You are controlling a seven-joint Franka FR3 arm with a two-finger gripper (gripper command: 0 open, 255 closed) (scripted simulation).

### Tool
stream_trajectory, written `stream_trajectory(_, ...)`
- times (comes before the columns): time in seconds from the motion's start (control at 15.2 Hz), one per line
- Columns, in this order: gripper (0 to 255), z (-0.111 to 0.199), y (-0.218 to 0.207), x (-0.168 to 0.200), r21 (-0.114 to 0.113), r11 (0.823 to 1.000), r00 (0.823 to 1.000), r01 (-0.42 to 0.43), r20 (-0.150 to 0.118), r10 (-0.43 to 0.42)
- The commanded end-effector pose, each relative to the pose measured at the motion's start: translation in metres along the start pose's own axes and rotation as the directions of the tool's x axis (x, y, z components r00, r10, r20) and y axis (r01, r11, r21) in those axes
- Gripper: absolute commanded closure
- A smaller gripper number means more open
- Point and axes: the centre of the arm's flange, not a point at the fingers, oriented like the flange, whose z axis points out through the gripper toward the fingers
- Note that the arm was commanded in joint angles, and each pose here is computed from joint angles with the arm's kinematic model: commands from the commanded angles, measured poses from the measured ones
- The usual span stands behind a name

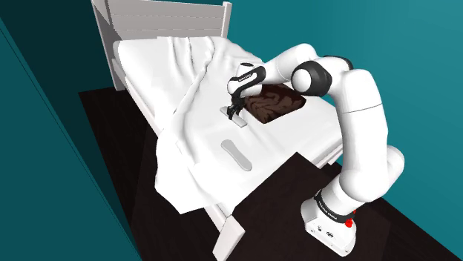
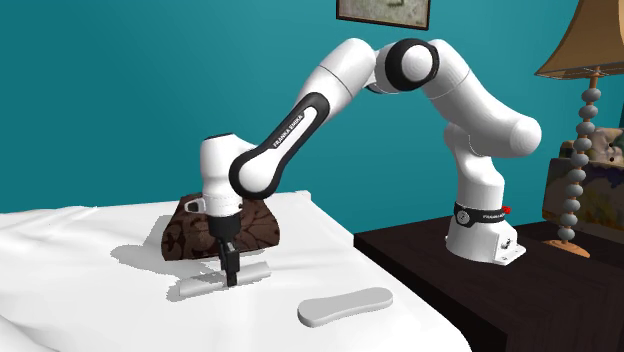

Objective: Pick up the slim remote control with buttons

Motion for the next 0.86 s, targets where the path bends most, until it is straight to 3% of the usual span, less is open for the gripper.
stream_trajectory(0.0, 255, -0.01, 0.0, 0.0, 0.0, 1.0, 1.0, 0.0, 0.0, 0.0)
stream_trajectory(0.79, 255, -0.064, -0.001, -0.001, 0.0, 1.0, 1.0, 0.0, 0.0, 0.0)
